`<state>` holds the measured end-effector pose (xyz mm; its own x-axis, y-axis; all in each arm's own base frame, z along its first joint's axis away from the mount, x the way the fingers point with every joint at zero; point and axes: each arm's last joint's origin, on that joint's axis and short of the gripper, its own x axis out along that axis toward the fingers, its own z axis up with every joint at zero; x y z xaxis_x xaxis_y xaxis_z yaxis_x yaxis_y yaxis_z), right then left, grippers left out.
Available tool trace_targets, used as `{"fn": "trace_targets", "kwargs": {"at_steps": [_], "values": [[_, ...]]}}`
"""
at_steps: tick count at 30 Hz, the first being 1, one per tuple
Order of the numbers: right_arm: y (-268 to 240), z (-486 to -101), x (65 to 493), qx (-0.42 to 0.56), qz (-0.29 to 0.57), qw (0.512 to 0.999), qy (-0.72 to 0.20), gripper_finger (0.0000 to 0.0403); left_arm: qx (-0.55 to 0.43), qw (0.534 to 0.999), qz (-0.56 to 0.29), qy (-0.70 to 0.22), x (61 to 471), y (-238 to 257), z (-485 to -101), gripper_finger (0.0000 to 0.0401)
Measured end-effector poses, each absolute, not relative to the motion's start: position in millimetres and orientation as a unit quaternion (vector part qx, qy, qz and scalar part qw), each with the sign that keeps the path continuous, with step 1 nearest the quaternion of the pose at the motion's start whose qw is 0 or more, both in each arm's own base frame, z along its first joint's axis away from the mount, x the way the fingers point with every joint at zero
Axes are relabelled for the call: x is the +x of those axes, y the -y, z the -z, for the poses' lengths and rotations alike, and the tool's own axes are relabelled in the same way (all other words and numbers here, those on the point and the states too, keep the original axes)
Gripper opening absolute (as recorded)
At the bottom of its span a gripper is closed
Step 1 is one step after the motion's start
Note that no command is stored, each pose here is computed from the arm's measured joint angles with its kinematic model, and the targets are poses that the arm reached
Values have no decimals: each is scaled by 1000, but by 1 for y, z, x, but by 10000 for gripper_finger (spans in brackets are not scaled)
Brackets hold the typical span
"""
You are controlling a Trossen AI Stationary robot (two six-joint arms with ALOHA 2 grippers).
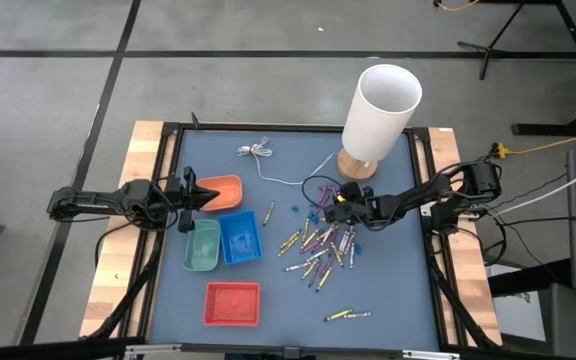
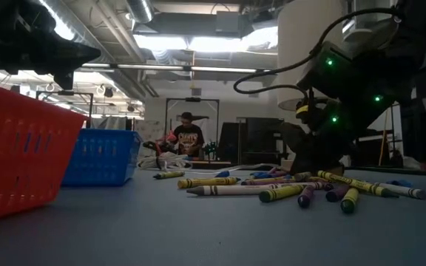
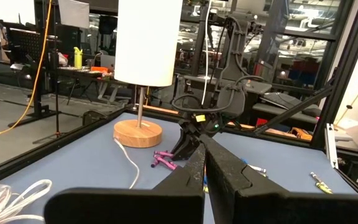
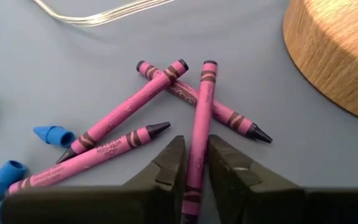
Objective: Sort crayons
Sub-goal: Put the violet crayon into the orange bin
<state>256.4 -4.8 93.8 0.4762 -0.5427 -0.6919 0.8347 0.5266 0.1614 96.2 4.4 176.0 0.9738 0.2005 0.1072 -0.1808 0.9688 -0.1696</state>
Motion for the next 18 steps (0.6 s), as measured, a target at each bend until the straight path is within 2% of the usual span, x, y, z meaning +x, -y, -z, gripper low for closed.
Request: {"fn": "trace_targets", "kwargs": {"at_steps": [10,18], "values": [[5,-94,257,249,416,823,-295,30,-80,990,-96,62,96,-4,-176,0],[4,-99,256,243,404,829,-302,30,-80,990,-96,62,96,-4,-176,0]]}}
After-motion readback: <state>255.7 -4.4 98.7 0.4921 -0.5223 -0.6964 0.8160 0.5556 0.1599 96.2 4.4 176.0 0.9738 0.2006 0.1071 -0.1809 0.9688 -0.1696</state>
